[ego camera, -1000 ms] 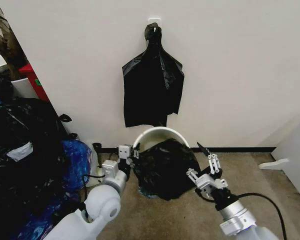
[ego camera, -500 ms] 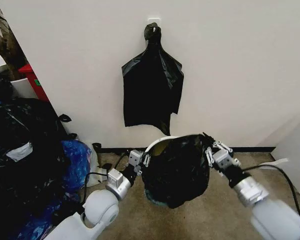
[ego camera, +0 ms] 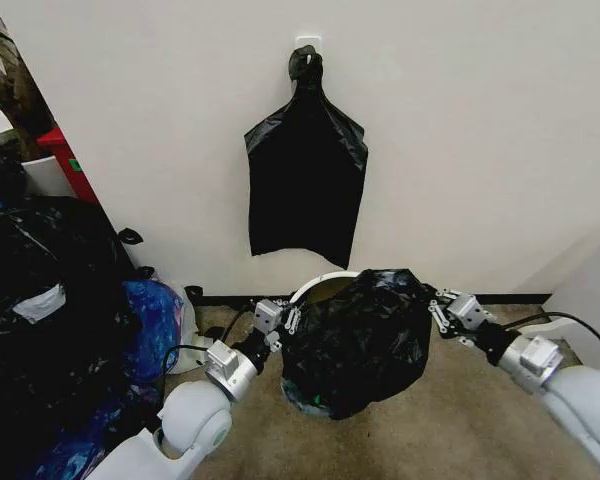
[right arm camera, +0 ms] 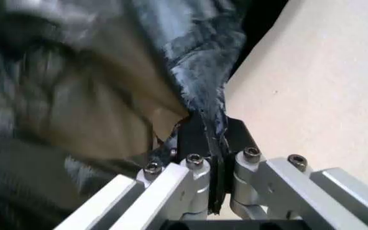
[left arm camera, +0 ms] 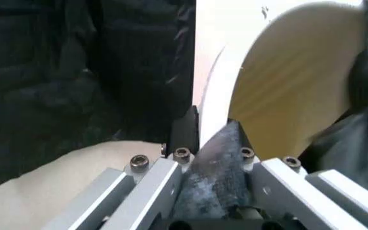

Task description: Place the garbage bag over the trash bin.

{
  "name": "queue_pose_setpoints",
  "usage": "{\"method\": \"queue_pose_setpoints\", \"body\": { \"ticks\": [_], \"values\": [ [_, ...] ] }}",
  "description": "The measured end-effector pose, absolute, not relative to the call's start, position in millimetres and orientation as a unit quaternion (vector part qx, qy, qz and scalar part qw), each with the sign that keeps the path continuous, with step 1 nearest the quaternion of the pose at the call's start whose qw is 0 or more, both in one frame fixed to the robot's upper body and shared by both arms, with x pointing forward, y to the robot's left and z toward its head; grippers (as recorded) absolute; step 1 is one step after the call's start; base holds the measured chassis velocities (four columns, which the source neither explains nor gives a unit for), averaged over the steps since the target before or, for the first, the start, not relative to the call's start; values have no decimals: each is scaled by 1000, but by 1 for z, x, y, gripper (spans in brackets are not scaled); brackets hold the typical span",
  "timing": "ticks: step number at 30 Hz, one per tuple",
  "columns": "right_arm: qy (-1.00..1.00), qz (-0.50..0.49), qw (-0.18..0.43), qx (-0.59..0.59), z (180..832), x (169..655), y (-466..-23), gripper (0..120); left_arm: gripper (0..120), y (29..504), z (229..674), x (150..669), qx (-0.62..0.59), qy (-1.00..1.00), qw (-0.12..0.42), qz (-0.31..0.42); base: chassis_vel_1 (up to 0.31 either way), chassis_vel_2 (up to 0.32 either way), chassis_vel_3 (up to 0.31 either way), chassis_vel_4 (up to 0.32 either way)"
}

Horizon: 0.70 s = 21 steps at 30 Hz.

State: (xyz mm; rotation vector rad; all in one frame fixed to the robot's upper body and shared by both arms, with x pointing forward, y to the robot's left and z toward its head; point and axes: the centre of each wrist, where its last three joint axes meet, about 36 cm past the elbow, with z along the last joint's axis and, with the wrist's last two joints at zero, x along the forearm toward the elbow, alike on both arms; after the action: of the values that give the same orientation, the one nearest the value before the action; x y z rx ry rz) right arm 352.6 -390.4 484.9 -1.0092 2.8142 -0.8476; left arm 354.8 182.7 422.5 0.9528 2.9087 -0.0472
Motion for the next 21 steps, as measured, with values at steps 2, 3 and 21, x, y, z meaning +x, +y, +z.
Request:
{"method": "queue_pose_setpoints", "body": {
  "ticks": [2, 3, 21],
  "values": [
    [898, -280, 17, -339, 483, 356, -401, 0, 3, 182, 422, 355, 314, 948, 41, -26, 0, 0, 0, 0],
    [895, -282, 17, -345, 481, 357, -406, 0, 3, 181, 422, 355, 316, 947, 40, -33, 0, 0, 0, 0],
    [849, -332, 143, -385, 450, 397, -415, 0, 3, 184, 420, 352, 370, 925, 40, -80, 0, 0, 0, 0]
  ]
}}
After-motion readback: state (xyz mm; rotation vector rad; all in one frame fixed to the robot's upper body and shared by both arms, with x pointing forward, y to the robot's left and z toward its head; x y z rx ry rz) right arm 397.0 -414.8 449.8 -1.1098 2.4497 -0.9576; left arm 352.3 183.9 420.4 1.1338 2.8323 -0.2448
